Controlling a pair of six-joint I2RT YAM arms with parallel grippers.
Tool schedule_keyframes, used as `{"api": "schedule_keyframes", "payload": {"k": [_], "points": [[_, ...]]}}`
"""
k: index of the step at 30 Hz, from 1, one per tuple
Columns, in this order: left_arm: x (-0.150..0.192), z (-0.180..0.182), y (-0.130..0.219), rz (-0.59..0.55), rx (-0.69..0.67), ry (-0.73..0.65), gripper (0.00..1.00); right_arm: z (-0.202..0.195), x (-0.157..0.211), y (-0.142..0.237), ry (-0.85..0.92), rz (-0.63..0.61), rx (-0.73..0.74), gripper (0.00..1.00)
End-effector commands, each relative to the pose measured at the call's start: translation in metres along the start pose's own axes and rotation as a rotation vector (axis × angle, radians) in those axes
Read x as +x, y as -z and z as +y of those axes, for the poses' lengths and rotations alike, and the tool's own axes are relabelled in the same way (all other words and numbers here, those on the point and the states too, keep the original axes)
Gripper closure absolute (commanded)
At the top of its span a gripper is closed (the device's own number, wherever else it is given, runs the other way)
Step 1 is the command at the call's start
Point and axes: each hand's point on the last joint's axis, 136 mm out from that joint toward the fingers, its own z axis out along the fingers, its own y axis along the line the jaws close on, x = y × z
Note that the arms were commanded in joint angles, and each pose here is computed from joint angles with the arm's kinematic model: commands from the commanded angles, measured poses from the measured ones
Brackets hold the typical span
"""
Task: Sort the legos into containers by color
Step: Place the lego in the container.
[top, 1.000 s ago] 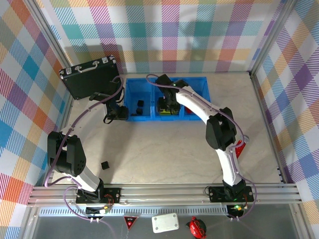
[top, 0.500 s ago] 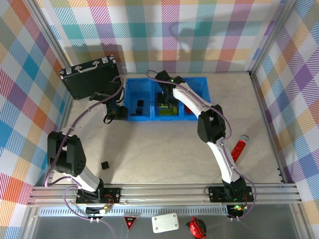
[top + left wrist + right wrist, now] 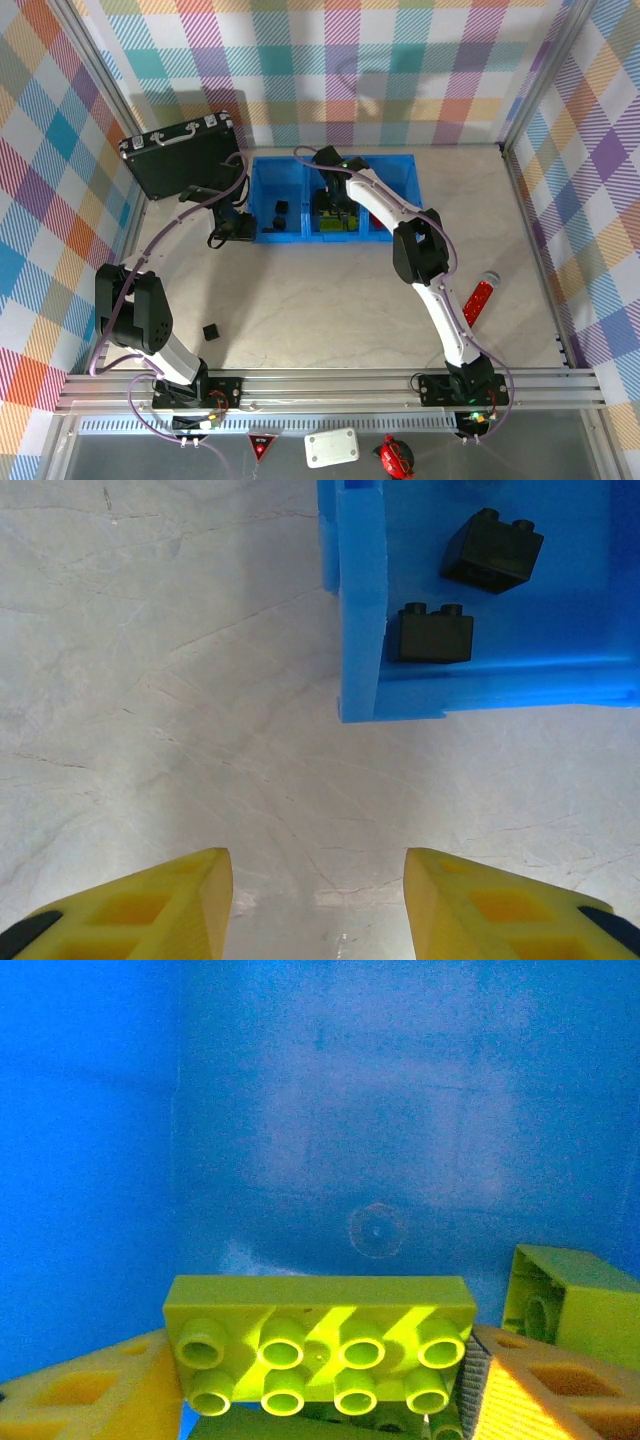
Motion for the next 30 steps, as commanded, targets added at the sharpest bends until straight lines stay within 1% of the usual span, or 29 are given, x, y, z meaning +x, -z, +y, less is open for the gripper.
{"api": "schedule_keyframes", "payload": {"k": [1,9,15,19,25,30], "points": [[0.001,0.005,0.002,-0.006,-0.011,-0.008,0.52,0.003,-0.007,0.006,0.0,-0.013,-0.024,0.32],[0.001,0.005,0.004,-0.016,-0.005,-0.004,0.52,0.008,-0.018,0.043,0.003,-0.066,-0.051,0.29],[0.0,0.0,0.002,-0.014,0.019,0.005,0.52,0.012,-0.02,0.073,-0.002,-0.091,-0.075,0.28],[0.0,0.0,0.002,-0.009,0.023,0.011,0.52,0.013,-0.021,0.086,0.005,-0.107,-0.086,0.27],[-0.004,-0.002,0.014,-0.018,0.033,0.024,0.51,0.011,-0.015,0.104,0.016,-0.103,-0.09,0.27],[-0.002,-0.004,0.018,-0.006,0.048,0.05,0.51,0.01,-0.003,0.126,0.018,-0.118,-0.127,0.27]]}}
